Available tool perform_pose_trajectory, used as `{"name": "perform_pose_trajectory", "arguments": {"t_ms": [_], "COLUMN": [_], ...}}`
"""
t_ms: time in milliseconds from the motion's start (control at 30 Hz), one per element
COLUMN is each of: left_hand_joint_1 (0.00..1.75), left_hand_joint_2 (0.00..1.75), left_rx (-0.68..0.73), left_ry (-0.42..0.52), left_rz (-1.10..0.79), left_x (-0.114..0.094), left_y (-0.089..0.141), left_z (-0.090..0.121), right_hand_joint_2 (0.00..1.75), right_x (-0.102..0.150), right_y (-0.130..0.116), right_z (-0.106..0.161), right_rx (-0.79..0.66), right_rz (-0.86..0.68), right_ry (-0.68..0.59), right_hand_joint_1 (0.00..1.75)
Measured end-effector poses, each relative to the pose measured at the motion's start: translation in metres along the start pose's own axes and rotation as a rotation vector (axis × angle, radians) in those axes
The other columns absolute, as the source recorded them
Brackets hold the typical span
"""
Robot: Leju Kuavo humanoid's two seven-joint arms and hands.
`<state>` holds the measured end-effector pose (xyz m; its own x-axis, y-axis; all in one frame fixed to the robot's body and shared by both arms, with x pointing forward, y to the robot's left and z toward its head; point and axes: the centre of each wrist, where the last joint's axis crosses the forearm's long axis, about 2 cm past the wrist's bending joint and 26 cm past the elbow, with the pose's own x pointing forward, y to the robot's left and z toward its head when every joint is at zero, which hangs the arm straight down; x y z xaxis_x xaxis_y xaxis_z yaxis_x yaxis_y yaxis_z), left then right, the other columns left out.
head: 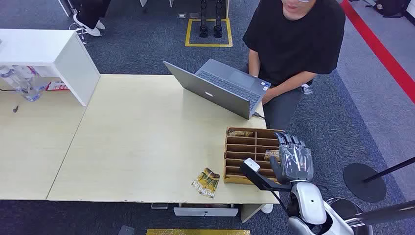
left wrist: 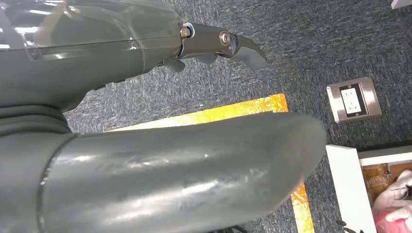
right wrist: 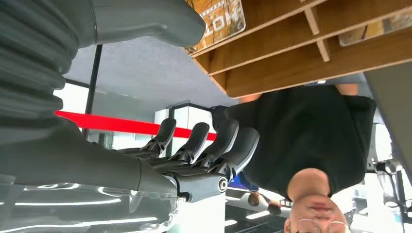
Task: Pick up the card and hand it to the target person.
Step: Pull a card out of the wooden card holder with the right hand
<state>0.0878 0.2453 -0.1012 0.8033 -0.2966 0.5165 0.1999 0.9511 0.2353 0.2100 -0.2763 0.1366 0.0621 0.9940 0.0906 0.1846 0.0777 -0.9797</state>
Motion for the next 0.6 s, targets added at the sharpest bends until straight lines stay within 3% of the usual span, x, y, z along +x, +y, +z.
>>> {"name": "perform_pose_trajectory", "arguments": {"t_ms": [600], "left_hand_joint_1": [0.0], "left_hand_joint_2": [0.0], "left_rx": [-0.003], "left_ry": [-0.004], "left_rz": [-0.002], "left_x": [0.0015], "left_y": [0.0003], "left_z": [-0.0006], "right_hand_joint_2": [1.75], "right_x": [0.0021], "right_y": [0.0052], "right_z": [0.0014], "right_rx": [0.025], "right_rz": [0.02], "right_ry": [-0.011], "right_hand_joint_1": [0.69]}}
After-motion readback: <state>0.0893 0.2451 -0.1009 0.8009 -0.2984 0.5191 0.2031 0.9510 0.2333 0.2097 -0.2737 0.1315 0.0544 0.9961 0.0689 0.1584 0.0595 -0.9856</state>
